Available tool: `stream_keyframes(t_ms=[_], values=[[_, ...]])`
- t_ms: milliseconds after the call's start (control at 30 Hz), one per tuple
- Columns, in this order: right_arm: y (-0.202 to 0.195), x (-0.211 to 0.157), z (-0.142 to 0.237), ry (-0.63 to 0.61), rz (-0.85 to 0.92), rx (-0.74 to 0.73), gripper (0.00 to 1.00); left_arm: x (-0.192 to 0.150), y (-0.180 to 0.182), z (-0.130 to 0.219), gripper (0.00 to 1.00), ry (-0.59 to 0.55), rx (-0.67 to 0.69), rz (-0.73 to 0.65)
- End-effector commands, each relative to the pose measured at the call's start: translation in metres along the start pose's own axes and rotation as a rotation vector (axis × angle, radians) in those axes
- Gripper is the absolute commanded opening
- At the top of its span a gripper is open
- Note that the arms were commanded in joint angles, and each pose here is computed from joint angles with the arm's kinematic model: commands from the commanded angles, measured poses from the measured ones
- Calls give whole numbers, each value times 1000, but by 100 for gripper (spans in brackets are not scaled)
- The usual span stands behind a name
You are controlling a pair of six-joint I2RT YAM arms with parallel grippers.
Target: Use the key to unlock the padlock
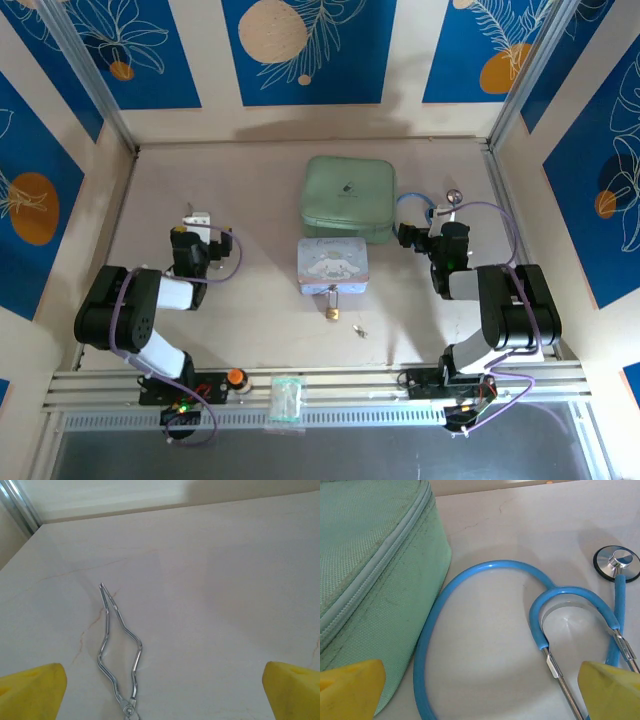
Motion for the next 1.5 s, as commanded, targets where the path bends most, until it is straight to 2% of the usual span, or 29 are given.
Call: stream_keyframes(t_ms=[0,1200,1467], values=[[6,13,-2,-38,15,28,99,5,3,-1,100,-23,-8,6],[6,13,-2,-35,10,35,99,5,3,-1,100,-22,-10,5],[4,20,3,-49,-6,9,99,15,13,9,100,-40,44,27]])
Point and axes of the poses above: each hand's point on the last joint's axis, 136 mm out from that joint toward the fingers, its own z axis back along the fingers, its own y axis along the line the jaws close on, x = y × z, the point moved 5 cm from there along z, back along the fingers, and after that the axes turned 9 degrees about -z, right-handed, at the moved point
